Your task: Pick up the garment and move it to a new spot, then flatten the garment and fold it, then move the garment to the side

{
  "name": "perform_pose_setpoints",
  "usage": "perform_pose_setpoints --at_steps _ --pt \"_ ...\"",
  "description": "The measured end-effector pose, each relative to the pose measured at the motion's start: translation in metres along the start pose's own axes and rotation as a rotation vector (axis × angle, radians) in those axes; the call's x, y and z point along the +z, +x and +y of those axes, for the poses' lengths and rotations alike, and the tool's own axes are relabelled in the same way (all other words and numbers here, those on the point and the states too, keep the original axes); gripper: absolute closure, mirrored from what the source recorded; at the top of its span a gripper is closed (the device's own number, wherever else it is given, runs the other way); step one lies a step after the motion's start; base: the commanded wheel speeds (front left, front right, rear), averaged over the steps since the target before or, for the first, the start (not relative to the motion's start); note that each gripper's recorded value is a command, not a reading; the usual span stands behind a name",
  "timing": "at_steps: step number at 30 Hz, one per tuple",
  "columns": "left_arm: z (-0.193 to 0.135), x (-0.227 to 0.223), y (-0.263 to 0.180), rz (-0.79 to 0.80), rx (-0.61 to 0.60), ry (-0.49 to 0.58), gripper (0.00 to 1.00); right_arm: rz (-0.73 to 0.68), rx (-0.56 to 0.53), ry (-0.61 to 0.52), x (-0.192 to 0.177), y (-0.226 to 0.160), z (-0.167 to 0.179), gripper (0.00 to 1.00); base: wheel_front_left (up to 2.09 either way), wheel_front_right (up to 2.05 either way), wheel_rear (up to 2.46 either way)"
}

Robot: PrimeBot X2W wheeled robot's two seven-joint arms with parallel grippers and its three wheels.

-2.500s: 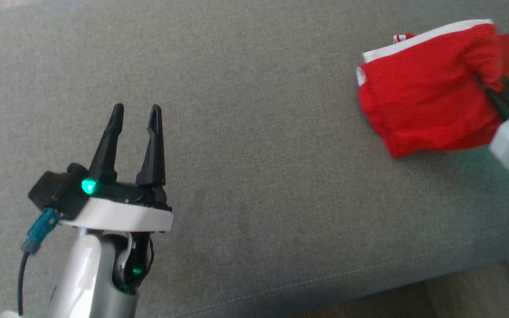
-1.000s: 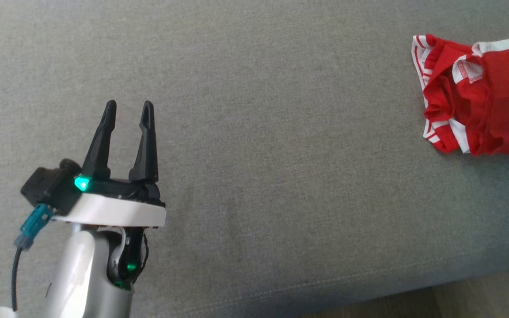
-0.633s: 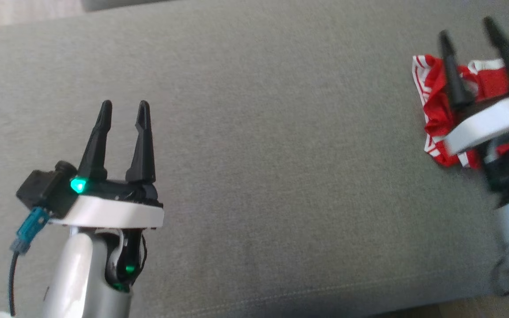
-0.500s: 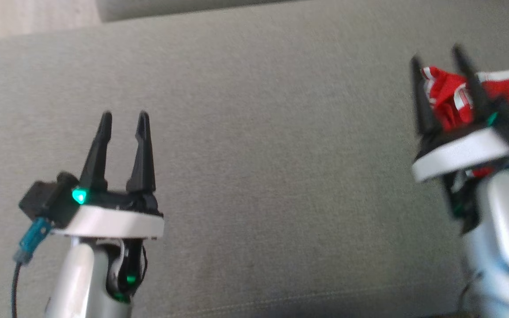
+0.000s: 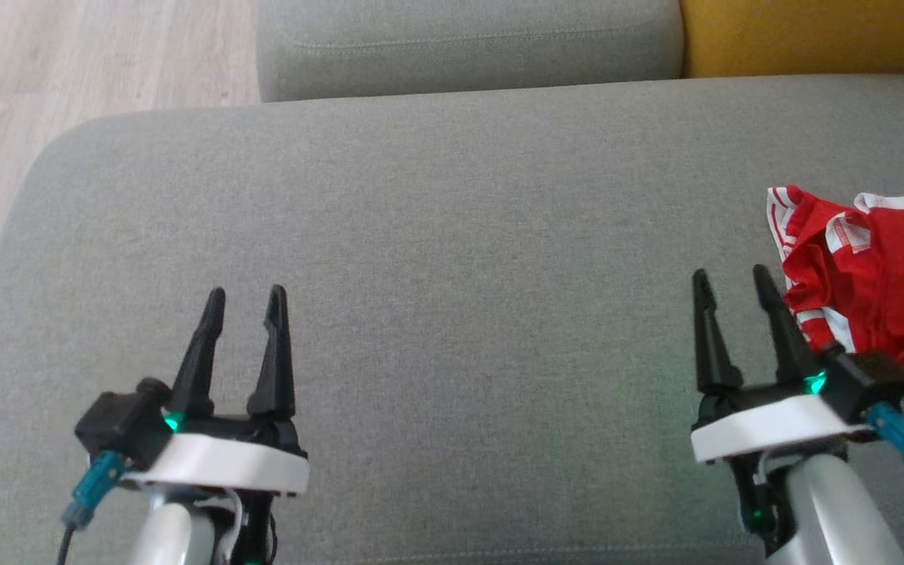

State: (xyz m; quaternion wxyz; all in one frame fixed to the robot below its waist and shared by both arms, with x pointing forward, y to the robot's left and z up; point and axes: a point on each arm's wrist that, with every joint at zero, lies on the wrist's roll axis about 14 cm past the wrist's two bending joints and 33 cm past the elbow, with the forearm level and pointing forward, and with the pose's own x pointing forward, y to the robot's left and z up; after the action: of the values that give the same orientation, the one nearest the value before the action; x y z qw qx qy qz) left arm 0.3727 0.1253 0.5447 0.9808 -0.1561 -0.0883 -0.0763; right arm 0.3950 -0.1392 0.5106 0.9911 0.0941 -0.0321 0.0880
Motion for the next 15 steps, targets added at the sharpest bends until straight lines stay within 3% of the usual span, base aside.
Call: perform_pose_setpoints --at_steps 15 --pt "0.0038 -0.0008 -0.0043 0.004 0.018 -0.003 0.00 0.003 0.012 0.016 -0.0046 -0.0052 0.0068 0.00 0.00 0.00 0.00"
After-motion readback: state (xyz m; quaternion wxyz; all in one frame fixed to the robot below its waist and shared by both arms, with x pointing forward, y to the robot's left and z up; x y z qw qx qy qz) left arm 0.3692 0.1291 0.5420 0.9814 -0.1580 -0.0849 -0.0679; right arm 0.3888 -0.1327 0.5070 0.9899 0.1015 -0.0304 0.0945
